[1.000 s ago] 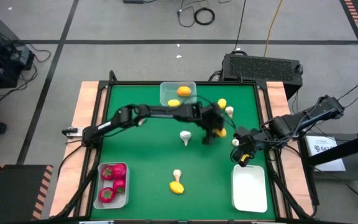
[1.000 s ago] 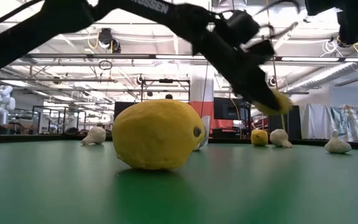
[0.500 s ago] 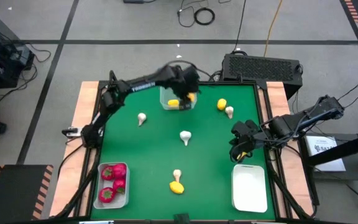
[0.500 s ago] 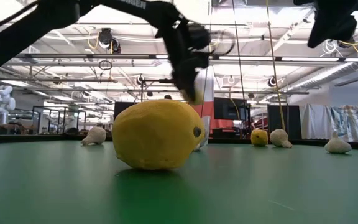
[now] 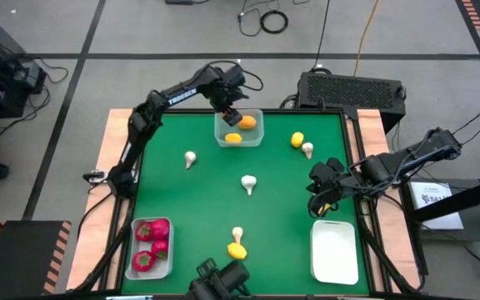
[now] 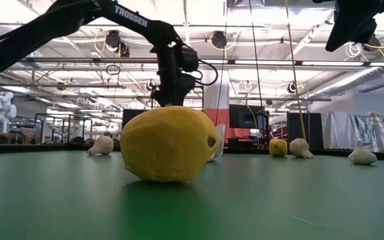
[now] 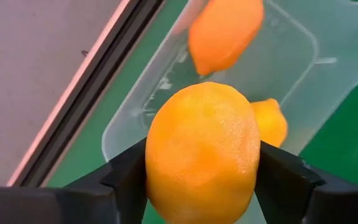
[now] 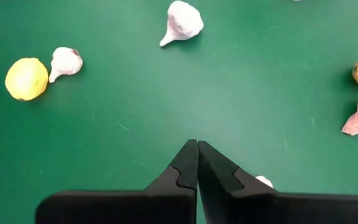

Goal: Sort produce into baskets
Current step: Put the lemon into the transparent bin

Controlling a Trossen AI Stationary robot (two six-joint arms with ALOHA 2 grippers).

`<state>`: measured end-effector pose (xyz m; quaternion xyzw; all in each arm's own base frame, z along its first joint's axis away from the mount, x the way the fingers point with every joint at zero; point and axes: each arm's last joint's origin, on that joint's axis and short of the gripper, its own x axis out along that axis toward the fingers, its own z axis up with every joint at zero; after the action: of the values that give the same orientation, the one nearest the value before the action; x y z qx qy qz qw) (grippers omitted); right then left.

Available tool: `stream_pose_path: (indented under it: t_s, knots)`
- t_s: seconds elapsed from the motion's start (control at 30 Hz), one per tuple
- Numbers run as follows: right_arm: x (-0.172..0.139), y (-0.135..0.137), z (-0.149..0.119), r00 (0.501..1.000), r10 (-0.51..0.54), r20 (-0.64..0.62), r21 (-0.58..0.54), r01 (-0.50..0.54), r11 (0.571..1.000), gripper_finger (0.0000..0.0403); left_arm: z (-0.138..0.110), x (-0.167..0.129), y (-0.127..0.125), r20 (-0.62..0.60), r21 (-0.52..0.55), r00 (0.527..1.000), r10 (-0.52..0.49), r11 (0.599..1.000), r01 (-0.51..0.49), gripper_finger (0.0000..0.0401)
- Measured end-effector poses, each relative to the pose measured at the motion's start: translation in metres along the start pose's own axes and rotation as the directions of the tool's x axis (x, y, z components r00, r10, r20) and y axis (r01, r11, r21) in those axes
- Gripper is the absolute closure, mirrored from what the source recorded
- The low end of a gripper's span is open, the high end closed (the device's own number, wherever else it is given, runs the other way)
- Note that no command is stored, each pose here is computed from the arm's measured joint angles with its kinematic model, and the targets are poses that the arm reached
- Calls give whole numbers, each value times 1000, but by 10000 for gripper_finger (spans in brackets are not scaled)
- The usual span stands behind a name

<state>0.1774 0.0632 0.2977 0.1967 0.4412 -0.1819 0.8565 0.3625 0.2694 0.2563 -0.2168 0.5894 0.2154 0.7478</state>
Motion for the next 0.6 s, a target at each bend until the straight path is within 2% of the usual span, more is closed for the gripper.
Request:
stream_pose_path:
  t_s: [0.23, 0.37, 0.47, 0.6]
  knots:
    - [0, 0, 0, 1000, -4, 5, -4, 4, 1000, 403, 0, 0, -3, -3, 20, 999, -38, 999, 38, 96]
    - [0, 0, 0, 1000, -4, 5, -4, 4, 1000, 403, -1, -1, -5, -7, 34, 1000, -27, 999, 27, 82]
    - [0, 0, 0, 1000, -4, 4, -8, 4, 1000, 403, -4, -15, -8, 2, 59, 999, -37, 998, 37, 80]
    - [0, 0, 0, 1000, -3, 5, 12, 3, 1000, 403, -15, -53, -22, 58, 115, 997, -52, 992, 45, 80]
